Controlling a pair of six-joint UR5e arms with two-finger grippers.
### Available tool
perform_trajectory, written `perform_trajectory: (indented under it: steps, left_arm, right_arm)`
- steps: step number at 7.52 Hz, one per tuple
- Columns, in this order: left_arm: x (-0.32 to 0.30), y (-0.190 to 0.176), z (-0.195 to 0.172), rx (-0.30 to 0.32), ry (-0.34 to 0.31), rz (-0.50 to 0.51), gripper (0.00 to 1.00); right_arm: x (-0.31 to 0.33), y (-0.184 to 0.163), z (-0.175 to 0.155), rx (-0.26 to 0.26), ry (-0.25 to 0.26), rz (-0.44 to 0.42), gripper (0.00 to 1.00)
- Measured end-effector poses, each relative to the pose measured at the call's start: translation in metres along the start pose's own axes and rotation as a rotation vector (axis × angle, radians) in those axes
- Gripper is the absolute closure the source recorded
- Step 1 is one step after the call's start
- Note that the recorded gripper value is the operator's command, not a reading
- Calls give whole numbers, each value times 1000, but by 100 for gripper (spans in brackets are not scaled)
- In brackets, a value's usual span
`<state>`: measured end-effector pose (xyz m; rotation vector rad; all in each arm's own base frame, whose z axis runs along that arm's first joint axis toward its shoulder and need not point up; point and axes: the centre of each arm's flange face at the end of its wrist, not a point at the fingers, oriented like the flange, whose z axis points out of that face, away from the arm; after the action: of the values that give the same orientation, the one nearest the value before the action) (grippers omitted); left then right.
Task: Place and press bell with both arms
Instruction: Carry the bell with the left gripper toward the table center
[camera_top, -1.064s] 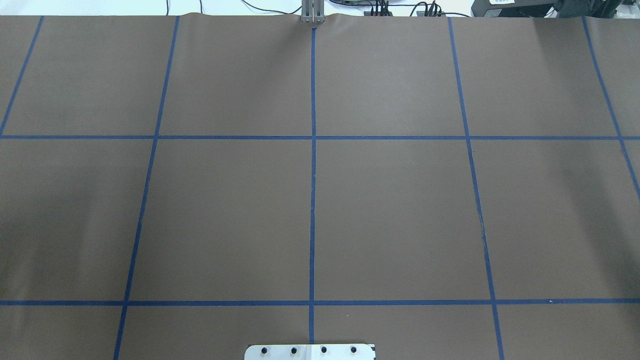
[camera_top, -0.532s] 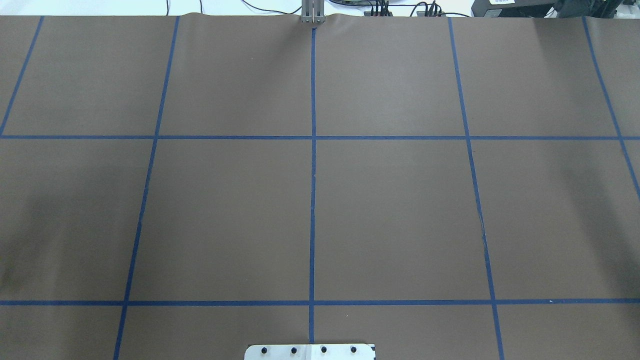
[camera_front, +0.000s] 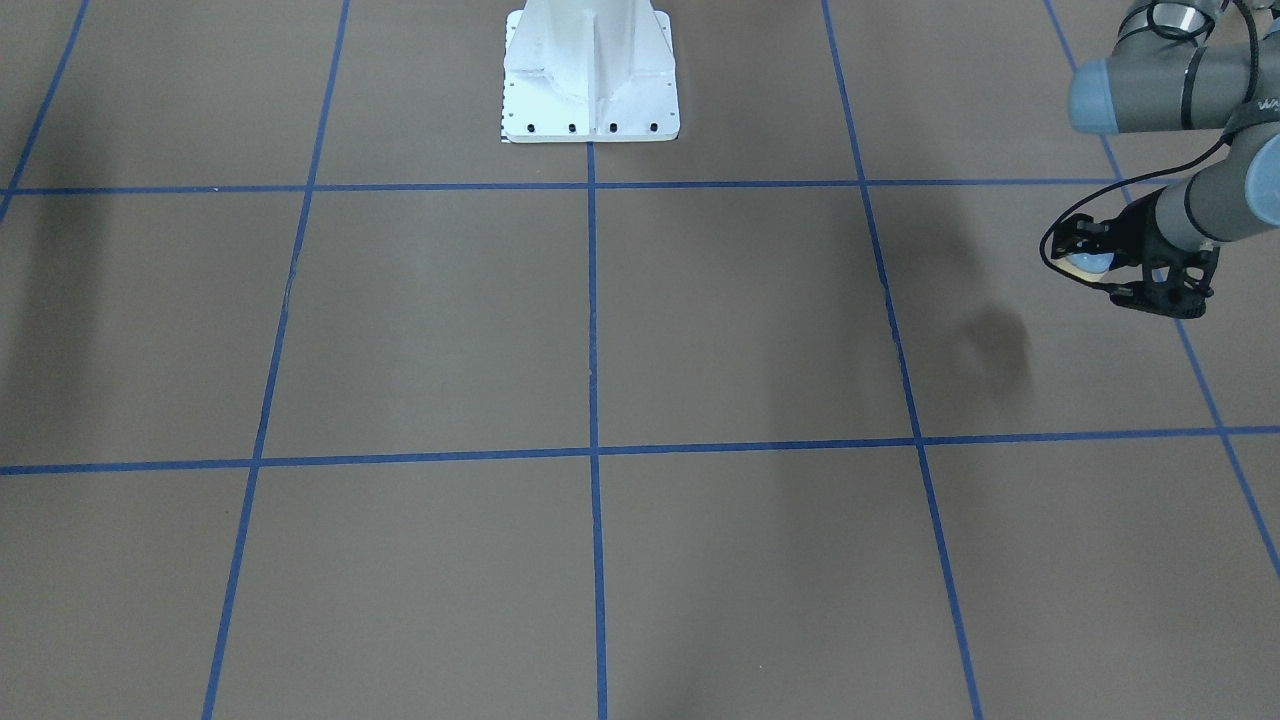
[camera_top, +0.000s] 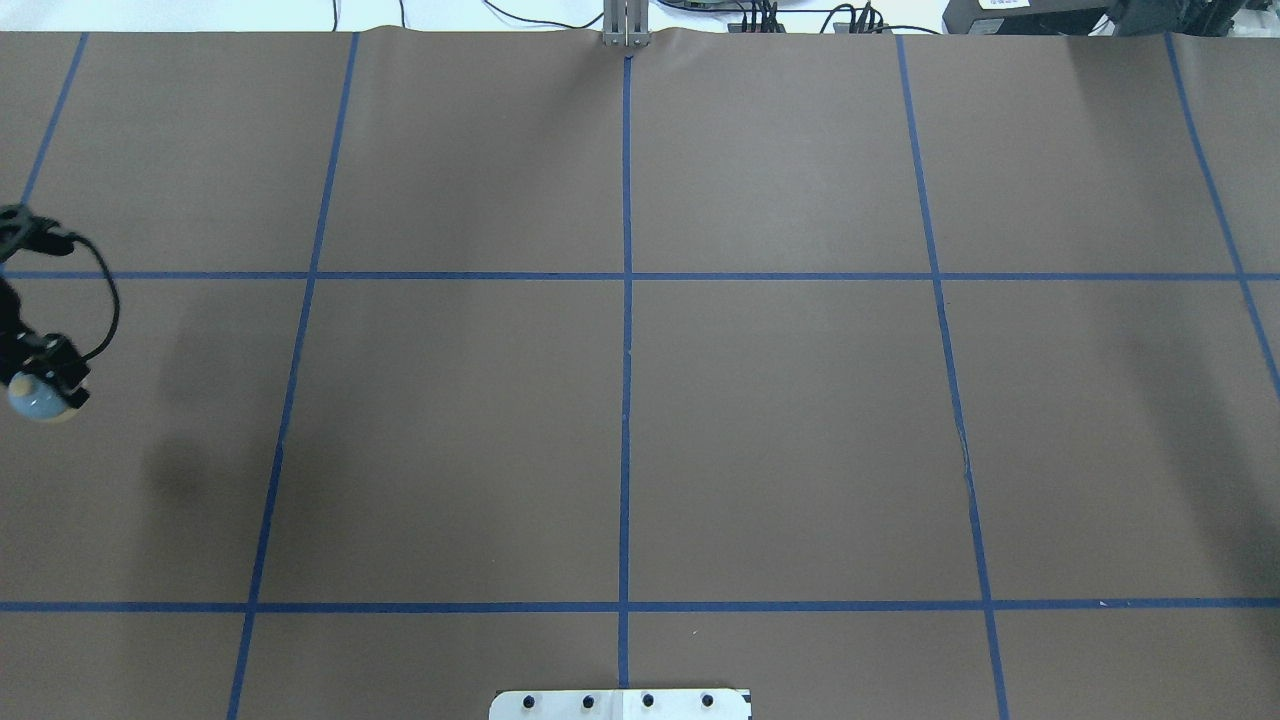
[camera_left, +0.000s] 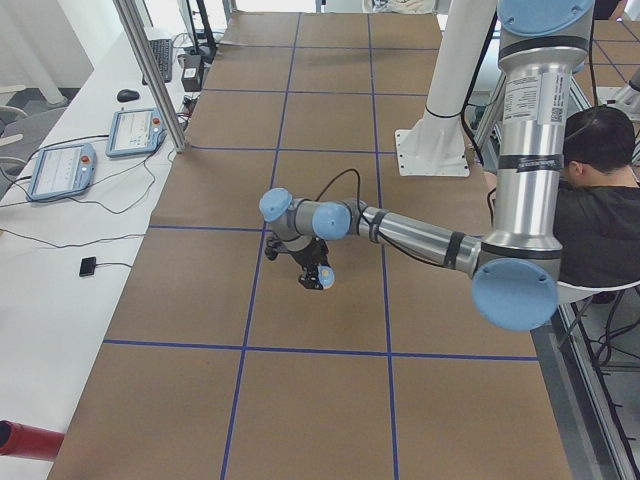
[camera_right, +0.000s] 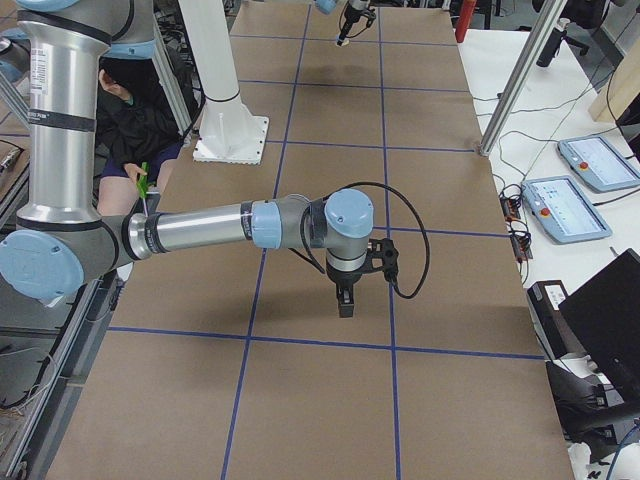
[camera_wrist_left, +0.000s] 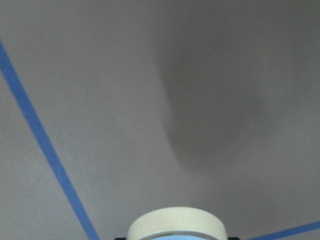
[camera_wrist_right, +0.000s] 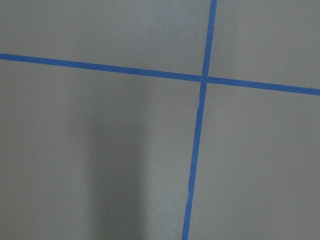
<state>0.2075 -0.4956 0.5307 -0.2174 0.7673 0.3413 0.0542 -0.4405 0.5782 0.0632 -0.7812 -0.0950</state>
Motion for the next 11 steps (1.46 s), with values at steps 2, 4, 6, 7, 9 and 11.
perform_trajectory:
  steps: [2, 4, 6, 7, 9, 11]
  left_arm:
    - [76, -76, -48, 26, 12, -83, 79]
    - [168, -133, -63, 19, 22, -157, 79]
    - [266, -175, -69, 3, 32, -229, 79]
    - [318, -198, -68, -2, 41, -266, 79]
    - [395, -236, -58, -1, 64, -316, 79]
    - [447, -244, -47, -15, 72, -332, 79]
  right_arm:
    - [0, 0, 0, 0, 0, 0, 0]
    - [0, 0, 0, 0, -1, 0, 0]
    - [-1, 0, 0, 0, -3, 0, 0]
    - [-1, 0, 0, 0, -4, 0, 0]
    - [-1, -1, 0, 1, -4, 0, 0]
    - [0, -1, 0, 1, -5, 1, 0]
